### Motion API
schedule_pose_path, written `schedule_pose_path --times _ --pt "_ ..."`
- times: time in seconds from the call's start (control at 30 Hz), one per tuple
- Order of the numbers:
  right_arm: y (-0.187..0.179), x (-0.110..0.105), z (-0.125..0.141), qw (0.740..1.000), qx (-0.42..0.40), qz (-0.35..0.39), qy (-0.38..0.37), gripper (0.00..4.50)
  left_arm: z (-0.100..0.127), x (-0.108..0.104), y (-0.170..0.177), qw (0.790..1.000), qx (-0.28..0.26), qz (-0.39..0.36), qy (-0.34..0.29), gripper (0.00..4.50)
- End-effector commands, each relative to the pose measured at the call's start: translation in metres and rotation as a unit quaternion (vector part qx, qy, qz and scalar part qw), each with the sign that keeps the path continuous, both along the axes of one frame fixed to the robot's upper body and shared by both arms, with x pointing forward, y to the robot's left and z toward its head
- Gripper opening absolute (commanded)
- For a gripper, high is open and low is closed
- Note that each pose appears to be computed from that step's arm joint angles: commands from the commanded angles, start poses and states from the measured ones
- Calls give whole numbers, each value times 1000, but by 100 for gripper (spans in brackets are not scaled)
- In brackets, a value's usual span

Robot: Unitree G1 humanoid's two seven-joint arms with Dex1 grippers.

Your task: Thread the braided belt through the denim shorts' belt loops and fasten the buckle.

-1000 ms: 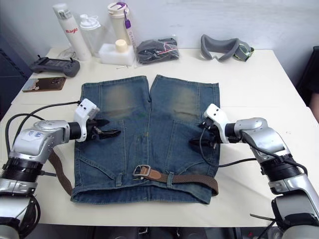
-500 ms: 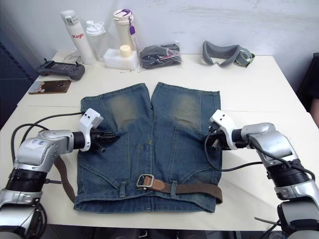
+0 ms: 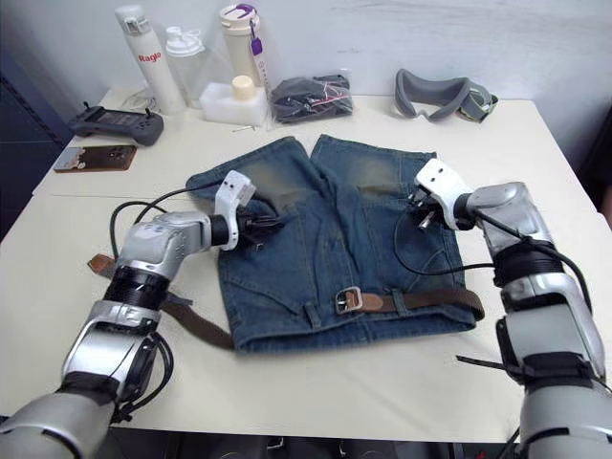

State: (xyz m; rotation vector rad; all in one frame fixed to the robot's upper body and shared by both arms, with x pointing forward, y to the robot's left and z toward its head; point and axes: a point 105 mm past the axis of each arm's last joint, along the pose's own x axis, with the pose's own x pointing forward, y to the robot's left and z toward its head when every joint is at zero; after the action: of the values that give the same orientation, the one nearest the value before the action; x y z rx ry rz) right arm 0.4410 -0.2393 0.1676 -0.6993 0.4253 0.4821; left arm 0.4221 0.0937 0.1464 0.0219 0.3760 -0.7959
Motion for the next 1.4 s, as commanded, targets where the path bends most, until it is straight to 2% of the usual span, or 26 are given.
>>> schedule_pose_path --times 0.03,0.27,0.3,0.33,0.37,0.47,0.53,0.6,0.7,0.8,0.9,1.0,1.07,1.13,1.2,1.27,1.33,1.4 --pt "-11 8 14 998 -29 -24 -53 2 16 11 -12 999 -24 3 -30 0" --pt "-13 19 30 990 -3 -61 -128 2 9 6 -25 999 -44 -20 -7 0" --pt "-12 19 33 989 9 -61 -132 58 11 8 -23 999 -50 -11 -9 0" --pt "-11 20 36 989 16 -58 -139 86 15 9 -21 998 -61 -5 -13 99" --pt "-10 20 41 987 20 -55 -148 116 21 10 -20 997 -75 -4 -16 121" --pt "-8 21 60 983 34 -48 -176 252 37 9 -14 994 -112 2 -17 250" --pt "-4 19 72 983 57 -32 -174 363 48 0 -2 992 -129 2 -14 346" --pt "2 14 80 983 82 -8 -164 449 54 -15 13 990 -143 1 -1 436" --pt "16 -8 94 980 137 73 -121 450 64 -54 56 985 -165 16 41 447" --pt "42 -46 90 968 143 197 -54 450 74 -83 81 982 -175 28 61 447" --pt "73 -101 74 934 145 323 50 450 93 -93 111 973 -205 85 57 447" --pt "92 -131 65 904 155 380 117 450 87 -97 152 956 -213 192 56 447" --pt "98 -139 61 896 154 394 135 450 77 -101 172 946 -205 245 63 447" --pt "103 -140 59 891 159 399 144 450 55 -108 216 898 -209 379 81 447" --pt "105 -138 60 891 163 399 144 450 36 -119 242 856 -202 467 97 447" --pt "107 -133 59 892 163 397 141 450 21 -126 250 823 -192 523 108 447" --pt "109 -130 57 892 162 398 140 450 13 -124 246 804 -188 552 116 447" --pt "114 -129 57 888 165 404 141 450 9 -117 234 795 -181 565 126 447"
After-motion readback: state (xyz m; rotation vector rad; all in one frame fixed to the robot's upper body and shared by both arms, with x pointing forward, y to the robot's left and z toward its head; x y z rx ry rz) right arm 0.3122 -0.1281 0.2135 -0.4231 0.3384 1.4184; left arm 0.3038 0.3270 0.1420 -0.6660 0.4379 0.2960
